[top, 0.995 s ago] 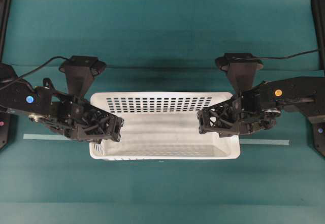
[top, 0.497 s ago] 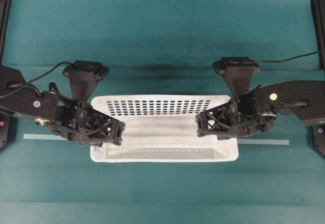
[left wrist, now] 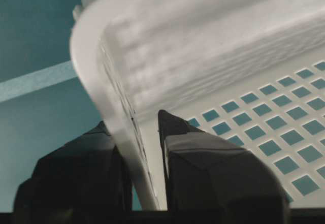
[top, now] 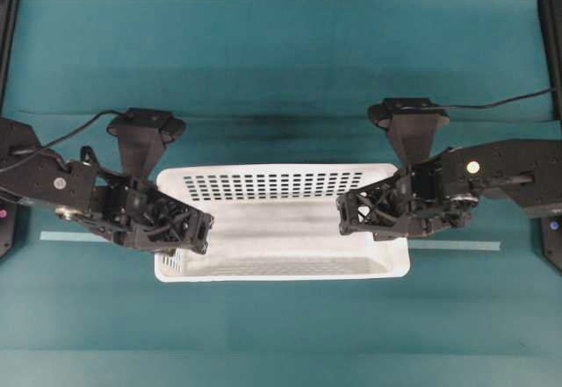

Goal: Lift the white basket with both hands.
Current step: 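Lift the basket with both grippers and carry it toward the front, then lower the basket onto the table and open both grippers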

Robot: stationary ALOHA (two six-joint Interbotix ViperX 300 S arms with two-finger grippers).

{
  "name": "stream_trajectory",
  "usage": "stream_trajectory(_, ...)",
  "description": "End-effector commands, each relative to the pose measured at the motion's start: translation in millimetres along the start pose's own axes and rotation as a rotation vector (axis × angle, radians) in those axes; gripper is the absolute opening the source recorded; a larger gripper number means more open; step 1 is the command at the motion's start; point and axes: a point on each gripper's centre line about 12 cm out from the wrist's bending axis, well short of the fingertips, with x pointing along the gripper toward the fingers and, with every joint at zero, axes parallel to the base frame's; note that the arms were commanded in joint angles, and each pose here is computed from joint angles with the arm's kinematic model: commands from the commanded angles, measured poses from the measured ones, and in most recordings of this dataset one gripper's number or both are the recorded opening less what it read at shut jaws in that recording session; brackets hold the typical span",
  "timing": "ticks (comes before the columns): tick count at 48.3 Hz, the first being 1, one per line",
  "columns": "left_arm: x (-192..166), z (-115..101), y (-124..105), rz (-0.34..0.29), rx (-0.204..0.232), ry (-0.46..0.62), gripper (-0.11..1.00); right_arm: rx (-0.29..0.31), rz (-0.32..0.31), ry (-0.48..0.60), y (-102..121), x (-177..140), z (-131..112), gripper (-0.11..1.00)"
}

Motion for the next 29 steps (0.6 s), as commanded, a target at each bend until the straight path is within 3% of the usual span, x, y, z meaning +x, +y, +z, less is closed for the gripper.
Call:
stream_trajectory(1, -4, 5, -8, -0.044, 0.055, -0.021, 0.11, -0.022, 0.012, 0.003, 4, 6, -8, 0.25)
stream_trajectory(5, -4, 5, -8, -0.043, 0.058, -0.021, 0.27, -0.006, 0.01, 0.002, 3, 7, -8, 0.42)
stream_trajectory(13, -4, 5, -6, -0.04, 0.059, -0.02, 0.74, 0.014, 0.011, 0.0, 4, 7, -8, 0.84)
stream_trajectory(17, -4, 5, -5, -0.037, 0.058, -0.02, 0.93, 0.017, 0.008, -0.003, 4, 6, -7, 0.97)
stream_trajectory(29, -22, 3, -8, -0.073, 0.067, -0.024, 0.91, 0.017, 0.013, -0.013, 1, -14, -5, 0.96)
